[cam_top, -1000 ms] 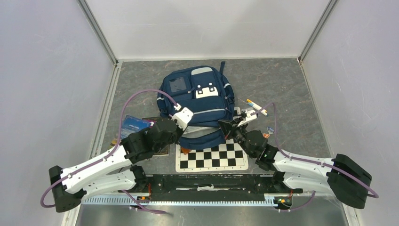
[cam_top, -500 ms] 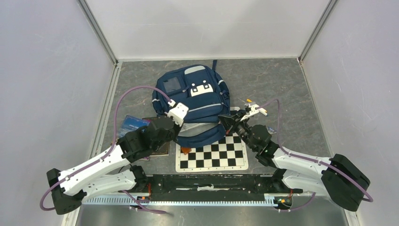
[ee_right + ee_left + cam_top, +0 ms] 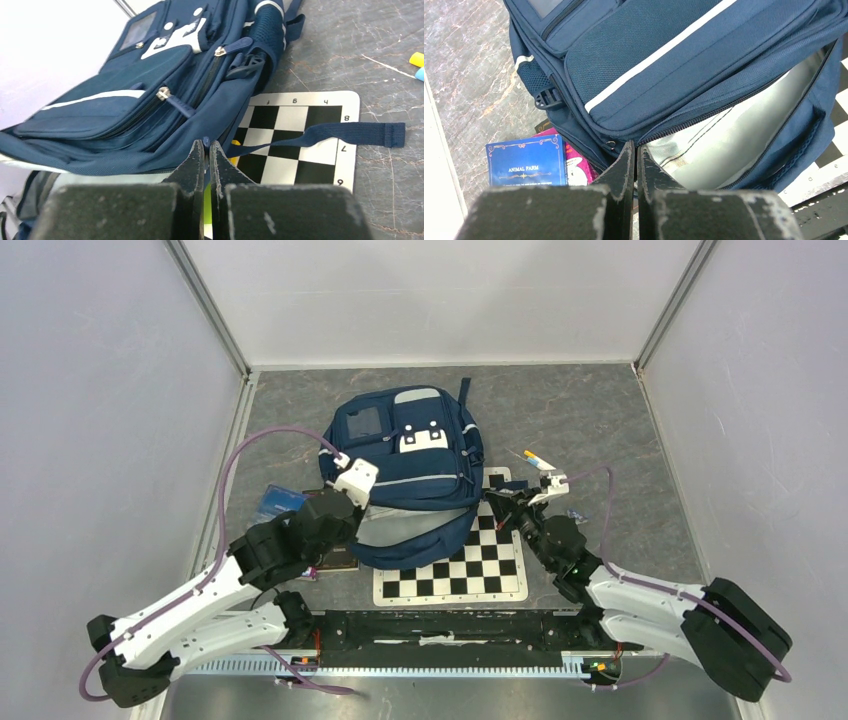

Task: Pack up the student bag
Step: Unzip the student bag at the center of the board.

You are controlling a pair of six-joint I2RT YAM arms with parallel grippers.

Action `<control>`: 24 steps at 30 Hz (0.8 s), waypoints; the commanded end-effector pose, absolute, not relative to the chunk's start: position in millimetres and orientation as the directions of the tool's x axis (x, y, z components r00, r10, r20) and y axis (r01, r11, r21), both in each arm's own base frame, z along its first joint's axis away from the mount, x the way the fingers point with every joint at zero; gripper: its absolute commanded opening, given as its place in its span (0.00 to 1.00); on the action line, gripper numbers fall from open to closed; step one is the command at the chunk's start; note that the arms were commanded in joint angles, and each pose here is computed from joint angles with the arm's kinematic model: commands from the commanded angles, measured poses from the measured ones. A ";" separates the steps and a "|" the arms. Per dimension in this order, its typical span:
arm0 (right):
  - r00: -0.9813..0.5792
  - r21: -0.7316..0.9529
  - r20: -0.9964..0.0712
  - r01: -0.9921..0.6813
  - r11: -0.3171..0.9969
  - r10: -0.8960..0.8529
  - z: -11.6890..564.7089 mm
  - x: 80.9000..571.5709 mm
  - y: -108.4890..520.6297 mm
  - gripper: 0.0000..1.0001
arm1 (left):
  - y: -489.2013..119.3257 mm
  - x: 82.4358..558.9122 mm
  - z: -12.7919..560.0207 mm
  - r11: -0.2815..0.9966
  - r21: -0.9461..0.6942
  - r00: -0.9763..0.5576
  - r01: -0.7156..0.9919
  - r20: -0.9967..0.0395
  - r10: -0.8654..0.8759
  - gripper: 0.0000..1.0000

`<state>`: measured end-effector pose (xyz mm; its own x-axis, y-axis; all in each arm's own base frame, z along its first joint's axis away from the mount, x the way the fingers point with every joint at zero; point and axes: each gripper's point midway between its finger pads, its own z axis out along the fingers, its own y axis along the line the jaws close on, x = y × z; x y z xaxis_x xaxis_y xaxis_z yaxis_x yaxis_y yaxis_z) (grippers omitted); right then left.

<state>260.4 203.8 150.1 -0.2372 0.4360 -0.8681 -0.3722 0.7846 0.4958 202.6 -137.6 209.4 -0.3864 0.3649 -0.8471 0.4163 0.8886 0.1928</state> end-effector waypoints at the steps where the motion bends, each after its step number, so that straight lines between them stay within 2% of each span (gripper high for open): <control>1: -0.172 0.443 -0.894 -0.214 0.871 0.413 141.0 285.8 175.8 0.00 | -109.9 209.9 257.9 0.953 0.152 -0.338 0.261 -0.911 0.238 0.02; 7: -0.174 0.415 -0.905 -0.159 0.896 0.388 135.5 310.6 173.6 0.00 | -107.7 209.3 292.5 0.960 0.115 -0.290 0.255 -0.938 0.189 0.02; 13: -0.174 0.382 -0.918 -0.136 0.914 0.357 127.1 337.7 172.0 0.00 | -101.9 210.0 300.6 0.959 0.141 -0.270 0.244 -0.940 0.207 0.02; 19: -0.147 0.354 -0.934 -0.241 0.904 0.326 135.0 360.8 190.6 0.00 | -100.2 207.1 301.3 0.956 0.139 -0.260 0.257 -0.943 0.207 0.02; 24: -0.134 0.266 -0.963 -0.367 0.891 0.233 141.1 376.0 217.6 0.00 | -99.6 207.3 298.8 0.952 0.162 -0.272 0.261 -0.934 0.234 0.02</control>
<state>352.8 213.2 117.4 -0.2371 0.3115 -0.9202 -0.3040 0.8758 0.3748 199.8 -121.3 261.5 -0.3443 0.2842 -0.8948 0.3636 0.9191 0.1520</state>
